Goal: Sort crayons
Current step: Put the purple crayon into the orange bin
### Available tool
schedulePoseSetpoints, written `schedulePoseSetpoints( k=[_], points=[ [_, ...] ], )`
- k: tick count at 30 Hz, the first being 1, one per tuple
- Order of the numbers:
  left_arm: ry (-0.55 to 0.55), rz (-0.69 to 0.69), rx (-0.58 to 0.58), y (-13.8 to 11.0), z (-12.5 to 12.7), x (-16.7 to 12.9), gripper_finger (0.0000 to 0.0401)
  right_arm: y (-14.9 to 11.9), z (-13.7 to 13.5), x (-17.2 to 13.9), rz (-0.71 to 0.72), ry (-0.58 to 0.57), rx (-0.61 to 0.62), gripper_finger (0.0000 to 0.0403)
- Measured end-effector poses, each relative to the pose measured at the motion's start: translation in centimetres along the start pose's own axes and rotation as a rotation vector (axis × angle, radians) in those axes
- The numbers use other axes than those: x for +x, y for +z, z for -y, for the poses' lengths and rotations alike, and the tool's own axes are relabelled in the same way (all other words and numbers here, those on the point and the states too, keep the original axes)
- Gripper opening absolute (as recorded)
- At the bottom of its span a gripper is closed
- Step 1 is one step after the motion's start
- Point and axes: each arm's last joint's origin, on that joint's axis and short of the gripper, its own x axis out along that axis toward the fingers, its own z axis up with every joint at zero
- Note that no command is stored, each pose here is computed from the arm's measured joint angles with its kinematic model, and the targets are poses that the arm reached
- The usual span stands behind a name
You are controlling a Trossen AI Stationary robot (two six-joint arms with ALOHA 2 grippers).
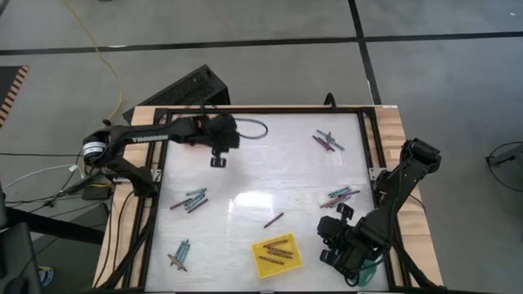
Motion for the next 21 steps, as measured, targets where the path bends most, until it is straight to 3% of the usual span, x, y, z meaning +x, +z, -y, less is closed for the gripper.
schedulePoseSetpoints(
  k=[14, 21],
  points=[
    [0.007, -0.065, -0.141, -6.4, -6.9, -0.5, 0.0000, 0.1, -0.2, 0.0, 0.024, 0.011, -0.008, 0.0084],
    [-0.003, -0.092, -0.278, -10.8, -10.0, -0.9, 0.0000, 0.1, -0.2, 0.0, 0.026, 0.016, -0.004, 0.0084]
  ],
)
